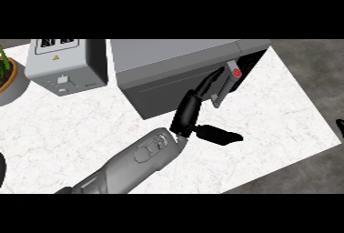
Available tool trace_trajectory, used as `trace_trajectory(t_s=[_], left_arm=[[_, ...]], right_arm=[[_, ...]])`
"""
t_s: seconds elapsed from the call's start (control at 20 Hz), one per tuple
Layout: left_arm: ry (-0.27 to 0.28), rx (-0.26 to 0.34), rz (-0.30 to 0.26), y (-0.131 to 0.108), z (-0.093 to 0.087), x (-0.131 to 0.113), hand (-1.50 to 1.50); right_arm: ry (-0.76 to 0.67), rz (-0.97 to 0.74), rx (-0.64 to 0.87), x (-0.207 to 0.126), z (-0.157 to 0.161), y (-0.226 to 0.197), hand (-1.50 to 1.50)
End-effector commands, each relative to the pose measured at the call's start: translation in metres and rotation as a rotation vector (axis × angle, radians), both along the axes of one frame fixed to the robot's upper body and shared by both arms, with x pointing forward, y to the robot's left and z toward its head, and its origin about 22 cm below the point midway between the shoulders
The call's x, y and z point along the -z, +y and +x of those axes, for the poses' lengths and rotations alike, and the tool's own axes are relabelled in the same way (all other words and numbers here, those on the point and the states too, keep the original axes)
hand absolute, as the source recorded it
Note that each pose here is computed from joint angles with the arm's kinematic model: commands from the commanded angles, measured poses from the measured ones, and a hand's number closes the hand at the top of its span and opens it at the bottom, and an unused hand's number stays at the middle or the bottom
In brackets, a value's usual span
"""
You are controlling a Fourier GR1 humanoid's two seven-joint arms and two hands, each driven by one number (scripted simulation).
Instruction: Pick up the milk, place it into the microwave and close the microwave
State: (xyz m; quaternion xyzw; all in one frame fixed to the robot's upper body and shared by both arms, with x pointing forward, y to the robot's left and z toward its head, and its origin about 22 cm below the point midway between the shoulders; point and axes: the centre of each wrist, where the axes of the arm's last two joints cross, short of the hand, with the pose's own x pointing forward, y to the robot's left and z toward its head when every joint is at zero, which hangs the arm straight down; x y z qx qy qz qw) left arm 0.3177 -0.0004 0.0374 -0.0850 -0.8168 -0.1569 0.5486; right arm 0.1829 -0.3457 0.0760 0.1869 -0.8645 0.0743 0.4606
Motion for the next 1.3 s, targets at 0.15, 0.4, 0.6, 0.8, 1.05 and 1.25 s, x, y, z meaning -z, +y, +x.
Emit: trace_trajectory(t_s=[0.15, 0.4, 0.6, 0.8, 1.05, 1.25], left_arm=[[-0.024, -0.044, -0.017, -0.002, 0.016, -0.011, -1.5], [-0.046, -0.043, -0.035, -0.003, 0.019, -0.014, -1.5], [-0.041, -0.061, -0.041, -0.002, 0.019, -0.01, -1.5], [-0.052, -0.067, -0.049, 0.0, 0.019, -0.004, -1.5], [-0.064, -0.071, -0.057, -0.001, 0.021, -0.006, -1.5], [-0.079, -0.081, -0.057, -0.001, 0.019, -0.002, -1.5]], right_arm=[[-0.031, 0.001, -0.056, -0.015, 0.01, -0.001, -1.5], [-0.019, 0.0, -0.09, -0.018, 0.015, 0.001, -1.5], [-0.014, 0.0, -0.083, -0.023, 0.017, -0.005, -1.5], [-0.024, -0.008, -0.079, -0.031, 0.02, -0.008, -1.5], [-0.039, -0.014, -0.082, -0.041, 0.025, -0.012, -1.5], [-0.033, -0.007, -0.085, -0.042, 0.028, -0.013, -1.5]])
